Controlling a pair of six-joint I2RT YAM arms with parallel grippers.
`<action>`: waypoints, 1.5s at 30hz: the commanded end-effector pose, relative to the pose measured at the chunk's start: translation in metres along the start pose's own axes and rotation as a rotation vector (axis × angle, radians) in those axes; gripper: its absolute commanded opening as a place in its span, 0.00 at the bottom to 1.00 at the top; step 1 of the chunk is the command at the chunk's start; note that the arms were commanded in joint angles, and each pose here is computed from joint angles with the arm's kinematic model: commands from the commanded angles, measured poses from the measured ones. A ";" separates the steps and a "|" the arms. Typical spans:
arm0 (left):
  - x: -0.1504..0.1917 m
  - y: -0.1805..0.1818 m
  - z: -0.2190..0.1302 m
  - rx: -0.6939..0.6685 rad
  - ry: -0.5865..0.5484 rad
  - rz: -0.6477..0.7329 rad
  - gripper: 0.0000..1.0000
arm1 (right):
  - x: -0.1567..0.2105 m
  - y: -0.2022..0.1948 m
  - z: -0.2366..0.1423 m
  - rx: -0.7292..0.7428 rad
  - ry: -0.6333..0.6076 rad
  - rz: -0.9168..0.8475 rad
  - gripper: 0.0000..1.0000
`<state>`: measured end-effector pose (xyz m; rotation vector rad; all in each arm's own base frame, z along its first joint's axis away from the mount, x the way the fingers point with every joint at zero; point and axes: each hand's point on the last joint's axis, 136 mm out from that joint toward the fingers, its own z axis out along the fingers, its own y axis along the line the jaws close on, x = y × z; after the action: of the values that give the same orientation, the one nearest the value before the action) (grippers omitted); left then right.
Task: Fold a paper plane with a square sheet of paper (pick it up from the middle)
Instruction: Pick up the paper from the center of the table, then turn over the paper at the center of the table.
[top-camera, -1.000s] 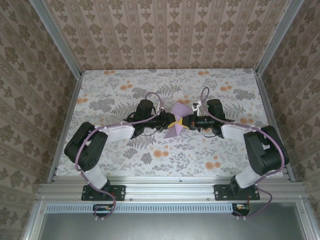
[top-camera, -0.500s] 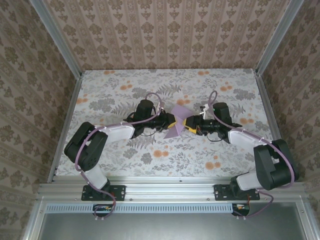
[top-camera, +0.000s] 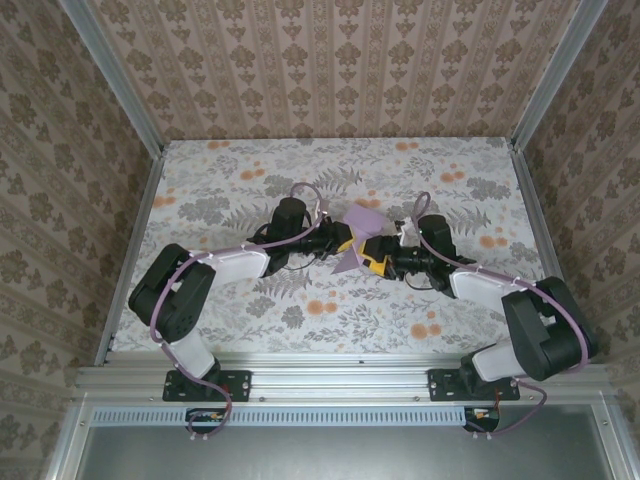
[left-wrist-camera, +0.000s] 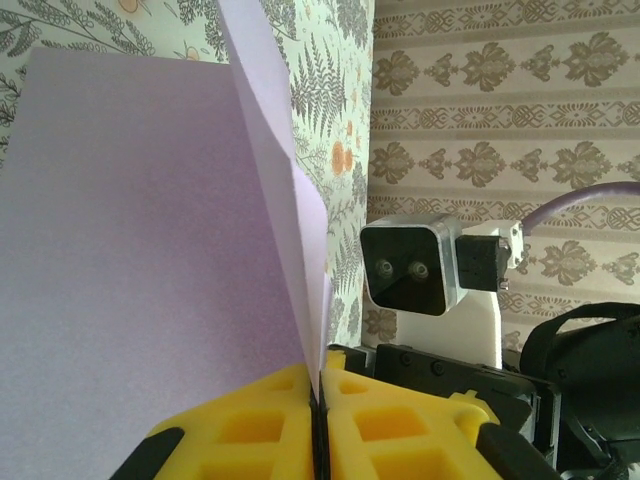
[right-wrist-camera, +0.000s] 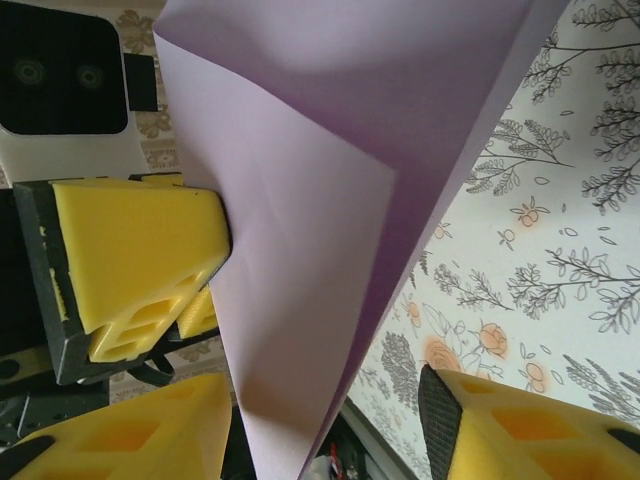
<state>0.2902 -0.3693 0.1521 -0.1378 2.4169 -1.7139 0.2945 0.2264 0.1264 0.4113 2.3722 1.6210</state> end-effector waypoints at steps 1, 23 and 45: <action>-0.010 -0.020 0.000 0.051 -0.036 0.016 0.14 | -0.005 0.008 0.002 -0.040 -0.028 0.029 0.53; -0.007 -0.002 0.000 0.025 -0.030 0.007 0.19 | -0.007 0.007 0.001 -0.056 -0.040 0.062 0.18; -0.008 -0.009 -0.023 -0.011 0.015 0.090 0.64 | -0.001 -0.059 -0.078 0.770 0.071 -0.317 0.00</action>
<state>0.2952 -0.3537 0.1432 -0.1335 2.4483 -1.6603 0.2944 0.1821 0.1230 0.2197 2.6395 0.9787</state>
